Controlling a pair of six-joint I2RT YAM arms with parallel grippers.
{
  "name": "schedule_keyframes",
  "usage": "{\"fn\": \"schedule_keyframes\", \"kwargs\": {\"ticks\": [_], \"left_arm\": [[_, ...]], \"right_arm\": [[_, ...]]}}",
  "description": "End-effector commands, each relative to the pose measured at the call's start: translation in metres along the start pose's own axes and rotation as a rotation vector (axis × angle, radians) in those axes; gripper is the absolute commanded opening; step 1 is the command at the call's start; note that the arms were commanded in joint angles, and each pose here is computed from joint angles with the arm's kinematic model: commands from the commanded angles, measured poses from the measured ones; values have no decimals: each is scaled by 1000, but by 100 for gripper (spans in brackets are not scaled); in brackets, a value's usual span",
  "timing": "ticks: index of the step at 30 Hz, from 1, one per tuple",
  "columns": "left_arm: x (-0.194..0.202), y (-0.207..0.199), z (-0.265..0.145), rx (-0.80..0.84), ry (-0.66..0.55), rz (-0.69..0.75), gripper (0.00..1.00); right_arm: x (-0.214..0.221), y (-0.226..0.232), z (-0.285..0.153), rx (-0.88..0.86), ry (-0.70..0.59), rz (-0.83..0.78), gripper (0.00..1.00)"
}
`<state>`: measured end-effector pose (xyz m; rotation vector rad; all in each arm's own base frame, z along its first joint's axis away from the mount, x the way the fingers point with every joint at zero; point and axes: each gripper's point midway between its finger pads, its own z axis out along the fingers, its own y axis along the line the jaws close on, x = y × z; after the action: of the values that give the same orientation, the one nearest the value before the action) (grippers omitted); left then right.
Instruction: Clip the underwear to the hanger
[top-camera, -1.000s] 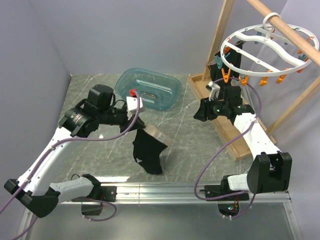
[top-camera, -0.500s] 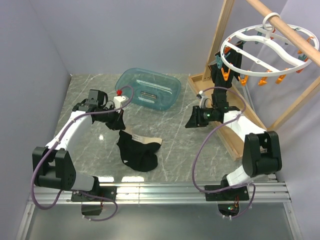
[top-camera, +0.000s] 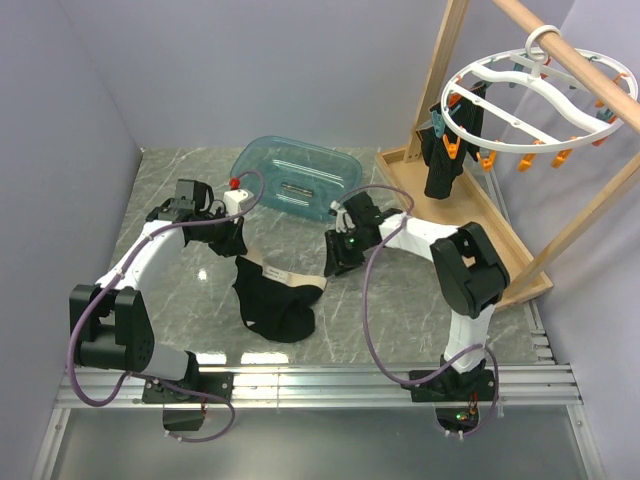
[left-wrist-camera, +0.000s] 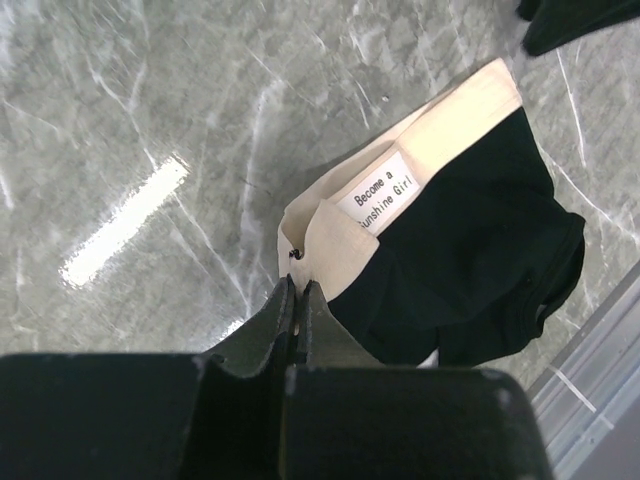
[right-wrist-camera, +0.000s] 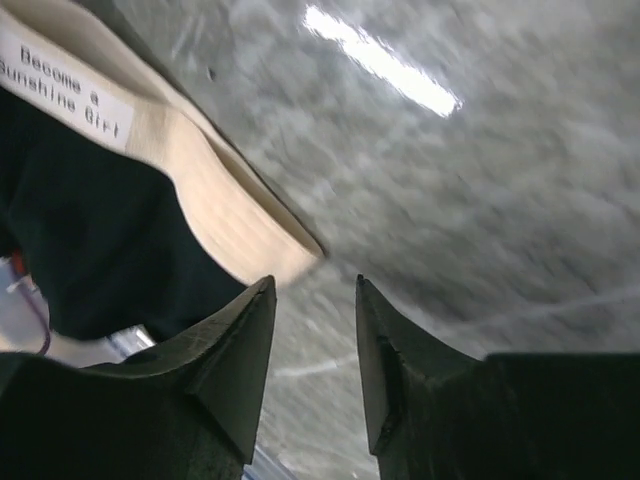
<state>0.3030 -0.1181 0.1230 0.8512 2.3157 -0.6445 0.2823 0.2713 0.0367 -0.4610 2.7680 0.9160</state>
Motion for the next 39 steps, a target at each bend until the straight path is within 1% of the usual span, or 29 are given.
{"fn": "schedule_keyframes", "kwargs": {"ticks": [1, 8, 10, 13, 17, 21, 22, 24, 25, 27, 28, 29, 31, 32, 34, 37, 39], "left_arm": [[-10, 1, -4, -15, -48, 33, 0], [-13, 0, -10, -34, -68, 50, 0], [-13, 1, -11, -37, -70, 50, 0], [-14, 1, -11, -36, -79, 51, 0], [-14, 2, -10, -39, -89, 47, 0], [-13, 2, -10, -39, -92, 46, 0], [-13, 1, -11, -39, -95, 48, 0], [-13, 0, -11, -40, -98, 48, 0], [-13, 0, -11, -41, -100, 49, 0], [-15, 0, -13, -44, -109, 49, 0], [-16, 0, -13, -43, -114, 49, 0], [-16, 0, -13, -42, -113, 45, 0], [-17, -1, -13, -37, -116, 44, 0], [-19, -1, -14, -38, -119, 43, 0], [-20, -3, -17, -35, -125, 47, 0], [-26, -13, -26, -18, -158, 76, 0], [-32, -20, -31, -2, -186, 94, 0]], "right_arm": [[-12, 3, 2, 117, -6, 12, 46], [3, 7, 23, 154, 86, 15, 46], [6, 6, 23, 173, 95, 7, 46], [8, 3, 19, 204, 105, 5, 50], [20, 4, 25, 199, 145, 14, 50], [23, 13, 35, 167, 179, 9, 43], [24, 14, 37, 163, 185, 8, 40], [24, 17, 38, 155, 182, 2, 36], [23, 17, 38, 158, 180, 0, 32], [23, 17, 38, 162, 175, -6, 27], [23, 17, 37, 164, 171, -7, 21], [22, 16, 35, 166, 163, -11, 17], [20, 18, 32, 166, 151, -24, 3], [17, 21, 26, 166, 134, -34, 0], [12, 24, 17, 166, 104, -53, 0], [0, 37, -8, 155, 25, -107, 0], [-14, 47, -35, 143, -60, -133, 0]]}}
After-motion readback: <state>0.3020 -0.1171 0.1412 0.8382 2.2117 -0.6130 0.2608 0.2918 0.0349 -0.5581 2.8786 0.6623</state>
